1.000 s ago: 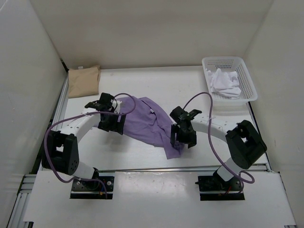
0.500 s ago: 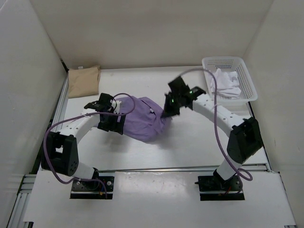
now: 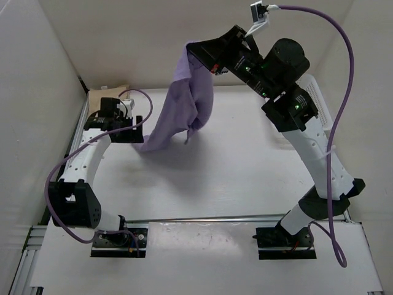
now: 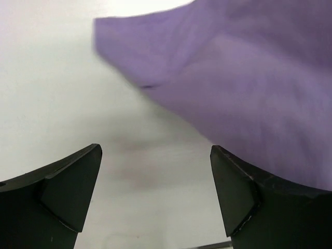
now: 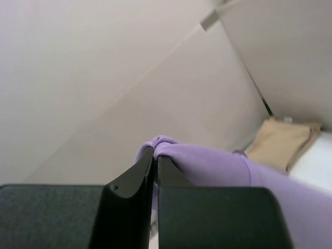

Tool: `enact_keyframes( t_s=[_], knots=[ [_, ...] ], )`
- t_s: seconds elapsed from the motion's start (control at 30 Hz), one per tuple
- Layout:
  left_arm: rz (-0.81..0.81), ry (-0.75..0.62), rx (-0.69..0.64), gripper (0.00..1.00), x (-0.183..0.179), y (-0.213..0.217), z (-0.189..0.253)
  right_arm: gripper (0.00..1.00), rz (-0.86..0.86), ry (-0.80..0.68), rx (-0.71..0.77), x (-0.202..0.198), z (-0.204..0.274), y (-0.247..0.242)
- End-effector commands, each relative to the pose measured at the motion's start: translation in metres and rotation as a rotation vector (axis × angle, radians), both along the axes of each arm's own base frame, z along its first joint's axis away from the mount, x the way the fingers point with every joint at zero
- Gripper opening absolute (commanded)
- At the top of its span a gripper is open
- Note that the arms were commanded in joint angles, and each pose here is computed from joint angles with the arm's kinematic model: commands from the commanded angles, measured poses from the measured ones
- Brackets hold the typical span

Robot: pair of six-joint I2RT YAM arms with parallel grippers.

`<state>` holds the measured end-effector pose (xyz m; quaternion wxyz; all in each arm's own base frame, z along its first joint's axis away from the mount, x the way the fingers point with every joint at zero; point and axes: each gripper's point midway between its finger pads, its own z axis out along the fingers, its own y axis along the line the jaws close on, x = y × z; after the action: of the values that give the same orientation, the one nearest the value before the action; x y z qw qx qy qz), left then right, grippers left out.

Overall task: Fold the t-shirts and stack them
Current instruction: Flatten out the tshirt

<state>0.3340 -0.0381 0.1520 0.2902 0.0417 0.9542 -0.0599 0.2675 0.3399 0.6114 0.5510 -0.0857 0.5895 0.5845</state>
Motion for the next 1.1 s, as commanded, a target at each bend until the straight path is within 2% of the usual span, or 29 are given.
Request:
enact_keyframes(
  t_s=[0.0,0.1,0.2,0.33,0.37,0.5,0.63,0.67,0.83,0.9,1.03,1.07],
  knots=[
    [-0.010,-0.027,-0.011,0.96,0.014,-0.003,0.015,0.00,-0.123,-0.052,0.112,0.017,0.024,-0.008],
    [-0.035,-0.028,-0.048,0.96,0.025,-0.011,0.022,0.00,-0.225,0.047,0.062,0.038,-0.002,-0.014],
    [-0.112,-0.013,-0.087,0.96,0.021,-0.037,0.028,0.00,-0.249,0.093,0.031,0.045,-0.017,-0.012],
    [-0.299,0.017,-0.184,1.00,-0.014,-0.095,0.030,0.00,-0.264,0.121,0.001,0.051,-0.031,-0.010],
    [-0.356,0.050,-0.181,1.00,-0.030,-0.111,0.018,0.00,-0.277,0.128,-0.004,0.052,-0.033,-0.012],
    [-0.441,0.076,-0.127,1.00,-0.046,-0.138,-0.013,0.00,-0.299,0.149,-0.024,0.053,-0.044,-0.017],
    [-0.478,0.075,-0.126,1.00,-0.025,-0.161,-0.038,0.00,-0.327,0.196,-0.033,0.049,-0.058,-0.032],
    [-0.478,0.044,-0.111,1.00,-0.012,-0.167,-0.041,0.00,-0.336,0.213,-0.035,0.048,-0.064,-0.039],
    [-0.435,0.065,-0.056,1.00,0.044,-0.179,-0.073,0.00,-0.377,0.258,-0.049,0.036,-0.080,-0.063],
    [-0.453,0.089,-0.081,0.98,0.048,-0.188,-0.082,0.00,-0.402,0.282,-0.075,0.035,-0.093,-0.070],
    [-0.457,0.118,-0.085,0.46,0.051,-0.191,-0.095,0.00,-0.484,0.281,-0.051,0.029,-0.093,-0.098],
    [-0.436,0.113,-0.069,0.25,0.053,-0.183,-0.094,0.00,-0.508,0.290,-0.058,0.031,-0.097,-0.105]
  ],
)
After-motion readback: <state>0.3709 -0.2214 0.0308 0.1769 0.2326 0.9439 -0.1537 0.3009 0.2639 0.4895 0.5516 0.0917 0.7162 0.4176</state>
